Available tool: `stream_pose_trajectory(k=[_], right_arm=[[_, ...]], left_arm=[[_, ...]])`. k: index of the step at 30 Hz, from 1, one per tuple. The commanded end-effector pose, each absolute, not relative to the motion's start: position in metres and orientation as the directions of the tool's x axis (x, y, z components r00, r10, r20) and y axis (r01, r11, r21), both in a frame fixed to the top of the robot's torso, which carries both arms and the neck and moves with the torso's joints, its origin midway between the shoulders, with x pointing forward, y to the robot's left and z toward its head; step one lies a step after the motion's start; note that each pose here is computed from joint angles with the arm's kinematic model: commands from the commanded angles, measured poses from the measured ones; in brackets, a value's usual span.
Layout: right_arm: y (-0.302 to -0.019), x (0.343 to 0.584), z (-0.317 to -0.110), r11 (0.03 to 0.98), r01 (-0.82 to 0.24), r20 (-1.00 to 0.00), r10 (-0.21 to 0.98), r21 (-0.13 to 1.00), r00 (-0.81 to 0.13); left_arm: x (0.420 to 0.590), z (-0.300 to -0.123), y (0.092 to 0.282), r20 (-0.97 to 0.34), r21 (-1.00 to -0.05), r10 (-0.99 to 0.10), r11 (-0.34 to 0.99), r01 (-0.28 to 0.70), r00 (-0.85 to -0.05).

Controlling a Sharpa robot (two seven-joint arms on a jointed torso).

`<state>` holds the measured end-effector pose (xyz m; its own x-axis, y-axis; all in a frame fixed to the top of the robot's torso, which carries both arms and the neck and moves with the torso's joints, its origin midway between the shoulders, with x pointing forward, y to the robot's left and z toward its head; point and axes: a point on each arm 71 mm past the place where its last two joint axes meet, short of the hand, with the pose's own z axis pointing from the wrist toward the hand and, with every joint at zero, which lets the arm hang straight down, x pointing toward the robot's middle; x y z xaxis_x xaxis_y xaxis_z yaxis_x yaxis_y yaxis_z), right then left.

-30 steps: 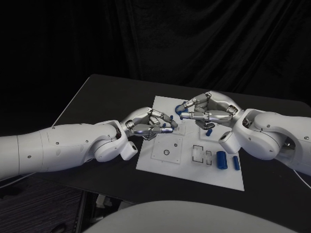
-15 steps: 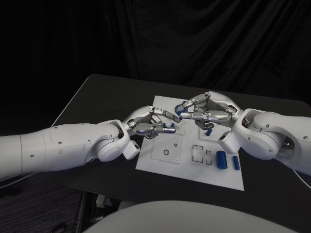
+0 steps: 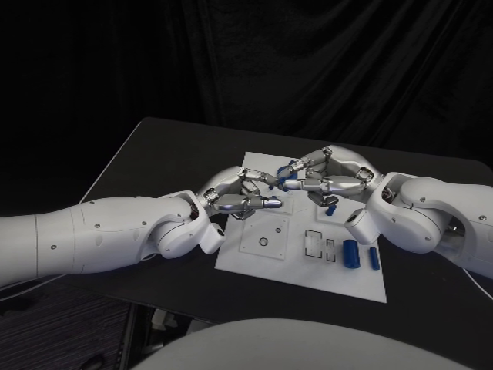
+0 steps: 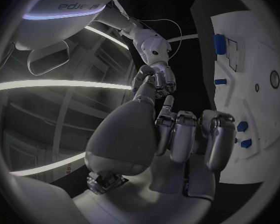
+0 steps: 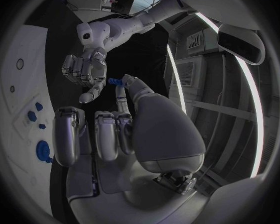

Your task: Assemble the parts on the task board

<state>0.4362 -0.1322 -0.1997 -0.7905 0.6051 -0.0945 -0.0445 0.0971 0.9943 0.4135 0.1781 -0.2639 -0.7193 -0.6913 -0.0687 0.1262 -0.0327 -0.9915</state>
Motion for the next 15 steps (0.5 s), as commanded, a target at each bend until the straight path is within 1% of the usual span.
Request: stream_pose_trajectory(k=[1, 15], right_arm=[[-0.1312, 0.4347, -0.2017, 0.104, -0.023, -0.080, 0.590, 0.994, -0.803], [-0.1310, 0.4350, -0.2029, 0.109, -0.016, -0.077, 0.584, 0.994, -0.808]], left_arm=[[0.4134, -0.2577, 0.1758, -0.028, -0.985, -0.702, -0.102, 0.139, -0.712], [0.4105, -0.2544, 0.1717, 0.027, -0.979, -0.691, -0.163, 0.119, -0.722]])
